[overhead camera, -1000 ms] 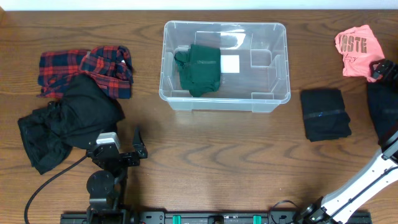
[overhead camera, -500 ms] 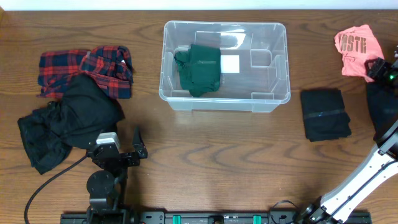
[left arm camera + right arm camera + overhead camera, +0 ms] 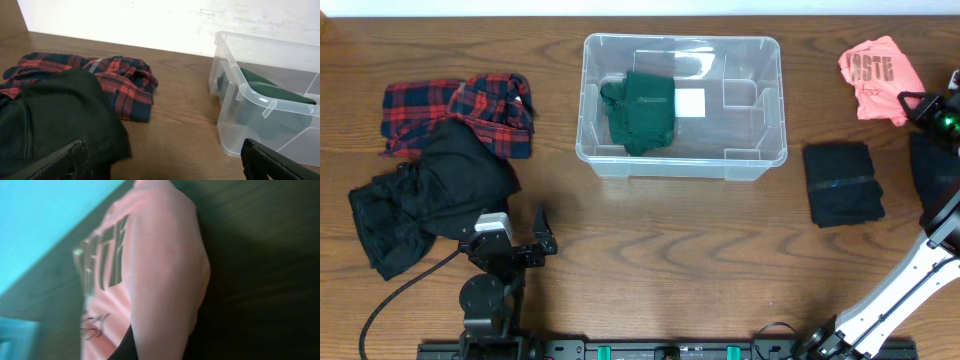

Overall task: Pack container
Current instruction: 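Move the right gripper to the pink t-shirt and grasp it, then carry the pink t-shirt over the bin's right half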

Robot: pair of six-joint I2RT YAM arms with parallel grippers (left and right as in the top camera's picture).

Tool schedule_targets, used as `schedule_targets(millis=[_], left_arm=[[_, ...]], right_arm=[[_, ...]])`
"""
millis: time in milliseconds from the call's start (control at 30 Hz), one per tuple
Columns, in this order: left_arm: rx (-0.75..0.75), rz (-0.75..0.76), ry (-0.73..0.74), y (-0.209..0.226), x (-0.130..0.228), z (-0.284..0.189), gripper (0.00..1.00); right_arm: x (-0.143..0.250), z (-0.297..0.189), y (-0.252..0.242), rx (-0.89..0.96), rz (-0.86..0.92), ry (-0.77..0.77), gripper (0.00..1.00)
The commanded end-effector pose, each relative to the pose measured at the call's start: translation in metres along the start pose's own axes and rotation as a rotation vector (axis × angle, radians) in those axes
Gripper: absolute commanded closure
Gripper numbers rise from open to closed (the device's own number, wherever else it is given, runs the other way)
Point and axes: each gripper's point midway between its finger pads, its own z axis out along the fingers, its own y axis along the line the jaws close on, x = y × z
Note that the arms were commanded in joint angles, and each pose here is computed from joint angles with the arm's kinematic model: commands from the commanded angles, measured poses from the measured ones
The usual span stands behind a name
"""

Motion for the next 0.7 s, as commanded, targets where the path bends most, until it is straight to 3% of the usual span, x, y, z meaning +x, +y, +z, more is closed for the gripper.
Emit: schedule_targets(millis=[0,333,667], left_arm=[[-0.023,-0.003,0.046,0.005,0.015,0.001,0.02],[-0.023,-0.003,0.046,0.005,0.015,0.001,0.02],[-0.023,-0.003,0.046,0.005,0.015,0.001,0.02]], right_arm=[[-0.040,-0.027,0.085,-0.178,-0.034,-0.036,0.99],[-0.065,-0.091,0.247,-0.331,-0.210,-0.051,0.99],[-0.015,-0.133,0.385,-0.457,-0.306,0.054,0.99]])
